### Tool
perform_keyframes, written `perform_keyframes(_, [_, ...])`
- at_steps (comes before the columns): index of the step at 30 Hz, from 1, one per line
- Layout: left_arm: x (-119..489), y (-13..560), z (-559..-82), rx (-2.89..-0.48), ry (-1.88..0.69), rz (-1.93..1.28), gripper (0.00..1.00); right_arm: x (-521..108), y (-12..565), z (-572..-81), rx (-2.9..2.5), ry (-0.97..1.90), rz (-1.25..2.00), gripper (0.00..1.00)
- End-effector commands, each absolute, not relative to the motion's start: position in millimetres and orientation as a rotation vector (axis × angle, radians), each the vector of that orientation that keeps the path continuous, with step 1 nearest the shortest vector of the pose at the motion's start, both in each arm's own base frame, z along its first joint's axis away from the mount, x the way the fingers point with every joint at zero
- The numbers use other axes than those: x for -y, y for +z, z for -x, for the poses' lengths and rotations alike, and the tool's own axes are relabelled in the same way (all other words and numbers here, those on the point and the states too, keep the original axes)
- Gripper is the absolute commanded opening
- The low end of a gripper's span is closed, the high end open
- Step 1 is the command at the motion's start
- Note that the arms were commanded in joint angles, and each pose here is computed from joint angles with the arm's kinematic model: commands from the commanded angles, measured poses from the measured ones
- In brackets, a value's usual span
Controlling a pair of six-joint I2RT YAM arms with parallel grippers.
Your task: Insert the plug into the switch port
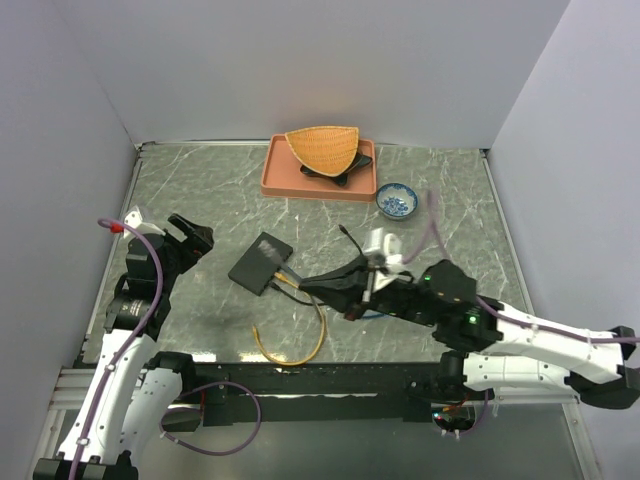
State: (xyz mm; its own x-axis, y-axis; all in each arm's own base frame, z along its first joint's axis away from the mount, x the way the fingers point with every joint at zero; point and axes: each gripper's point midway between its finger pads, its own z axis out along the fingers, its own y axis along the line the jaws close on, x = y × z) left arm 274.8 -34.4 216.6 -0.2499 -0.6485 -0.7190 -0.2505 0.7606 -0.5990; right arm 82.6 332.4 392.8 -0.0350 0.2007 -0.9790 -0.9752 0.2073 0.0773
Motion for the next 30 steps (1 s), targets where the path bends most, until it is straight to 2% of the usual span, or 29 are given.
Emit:
perform_keyframes(1, [35.4, 228.5, -280.1, -1.791, -0.456, 0.665, 0.96, -296.1, 421.8, -92.1, -1.146, 1.102, 0.767, 0.00])
perform_keyframes(9, [36.9, 227.6, -282.6, -1.794, -0.459, 0.655, 0.96, -229.7, 446.8, -110.1, -1.120, 0.924, 0.632, 0.00])
perform_keyframes(15, [38.7, 227.0, -284.8, -1.802, -0.462, 0.644, 0.96, -213.4, 405.7, -145.2, -1.299, 0.671, 0.592, 0.00])
perform_keyframes(22, [39.2, 225.0, -285.3, -1.807, -0.462, 0.640, 0.96, -266.9, 277.5, -166.3, -1.547, 0.438, 0.846, 0.00])
perform_keyframes(26, [35.6, 224.6, -283.5, -1.810, -0.438, 0.644, 0.96, -289.1, 192.5, -157.7, -1.696, 0.398, 1.048, 0.00])
perform_keyframes(30, [33.5, 226.6, -281.3, -1.798, -0.433, 0.651, 0.96, -295.7, 144.3, -141.7, -1.792, 0.428, 1.188, 0.00])
